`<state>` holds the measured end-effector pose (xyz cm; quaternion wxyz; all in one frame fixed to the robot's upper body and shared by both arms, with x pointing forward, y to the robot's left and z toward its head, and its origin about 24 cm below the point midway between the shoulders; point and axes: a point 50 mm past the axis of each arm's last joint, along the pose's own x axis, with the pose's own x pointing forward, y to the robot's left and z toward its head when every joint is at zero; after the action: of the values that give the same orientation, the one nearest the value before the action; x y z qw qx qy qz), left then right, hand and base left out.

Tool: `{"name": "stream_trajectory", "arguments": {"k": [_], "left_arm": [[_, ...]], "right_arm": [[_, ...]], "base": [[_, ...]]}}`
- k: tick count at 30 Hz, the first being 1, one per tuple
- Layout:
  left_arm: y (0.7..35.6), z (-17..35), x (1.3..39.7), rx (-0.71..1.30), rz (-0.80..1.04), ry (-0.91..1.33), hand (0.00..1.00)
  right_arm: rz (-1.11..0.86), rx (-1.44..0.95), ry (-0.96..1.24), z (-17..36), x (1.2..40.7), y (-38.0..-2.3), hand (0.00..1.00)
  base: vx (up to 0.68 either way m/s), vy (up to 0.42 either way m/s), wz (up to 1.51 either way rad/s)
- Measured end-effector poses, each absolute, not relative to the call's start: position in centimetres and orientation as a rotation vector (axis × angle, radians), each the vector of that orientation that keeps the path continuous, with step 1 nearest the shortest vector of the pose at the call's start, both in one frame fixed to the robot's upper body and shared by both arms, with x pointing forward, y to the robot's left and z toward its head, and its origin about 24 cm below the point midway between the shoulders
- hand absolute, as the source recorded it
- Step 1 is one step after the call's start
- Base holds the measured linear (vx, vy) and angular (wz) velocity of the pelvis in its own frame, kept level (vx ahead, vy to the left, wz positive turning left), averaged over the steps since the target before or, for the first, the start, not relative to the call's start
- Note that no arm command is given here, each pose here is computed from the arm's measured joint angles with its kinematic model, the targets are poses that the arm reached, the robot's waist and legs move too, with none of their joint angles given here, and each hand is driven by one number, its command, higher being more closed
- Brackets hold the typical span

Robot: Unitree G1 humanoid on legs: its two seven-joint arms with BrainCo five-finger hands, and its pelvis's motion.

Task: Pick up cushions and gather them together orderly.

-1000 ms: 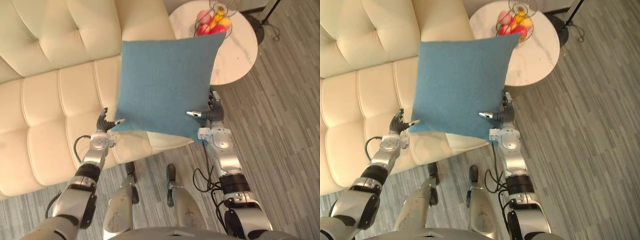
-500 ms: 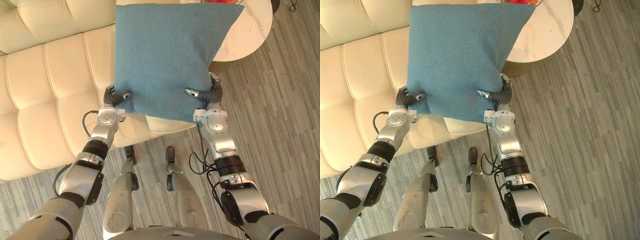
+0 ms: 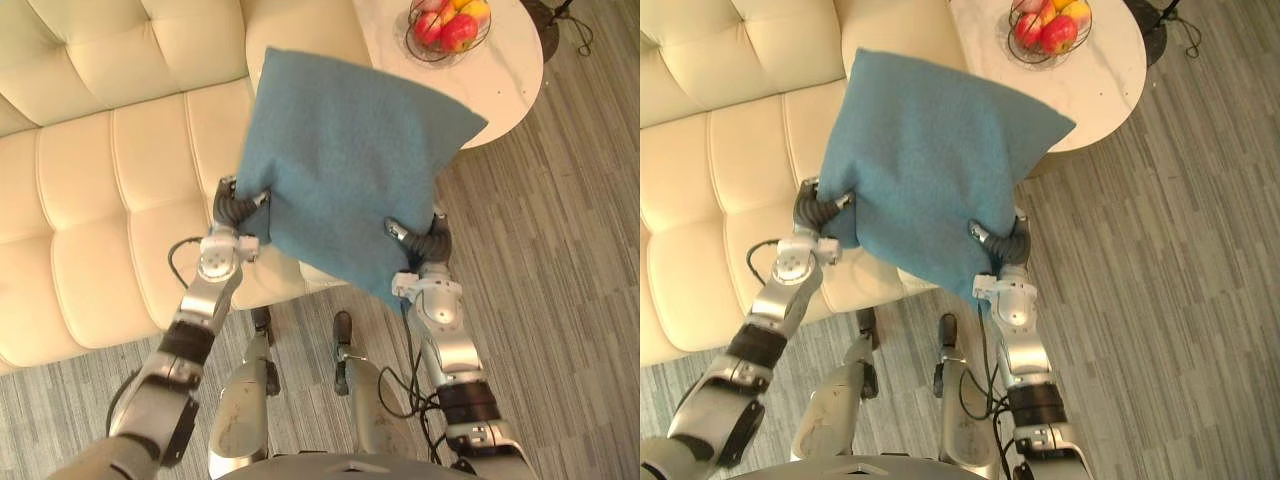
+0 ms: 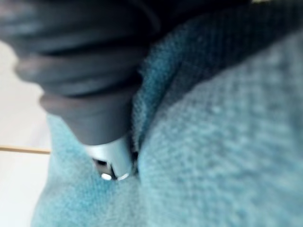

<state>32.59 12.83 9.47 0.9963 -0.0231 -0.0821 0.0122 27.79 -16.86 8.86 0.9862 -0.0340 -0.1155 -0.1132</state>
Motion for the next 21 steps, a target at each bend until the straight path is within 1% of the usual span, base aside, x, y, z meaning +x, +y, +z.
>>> {"name": "stream_trajectory", "arguments": {"k": [6,7,10,14,21], "left_arm": [[13.0,6.8,28.0,-0.094,0.049,-0.125,1.00],[13.3,6.0,26.5,-0.108,0.061,-0.101,1.00],[13.7,5.1,24.9,-0.120,0.083,-0.073,1.00],[14.2,5.2,22.7,-0.141,0.104,-0.077,1.00],[14.1,5.6,20.8,-0.152,0.107,-0.091,1.00]], "right_arm": [[-0.204,-0.149,-0.217,8.2,25.6,-17.1,1.00],[-0.176,-0.155,-0.188,7.5,25.1,-16.8,1.00],[-0.143,-0.182,-0.163,6.8,24.1,-16.2,1.00],[-0.120,-0.158,-0.187,7.4,22.2,-15.5,1.00],[-0.130,-0.205,-0.239,8.6,20.4,-15.4,1.00]], "base": [[0.08,-0.010,0.21],[0.05,-0.004,0.09],[0.03,0.003,0.09],[-0.03,0.012,0.07],[-0.05,0.017,0.27]]}}
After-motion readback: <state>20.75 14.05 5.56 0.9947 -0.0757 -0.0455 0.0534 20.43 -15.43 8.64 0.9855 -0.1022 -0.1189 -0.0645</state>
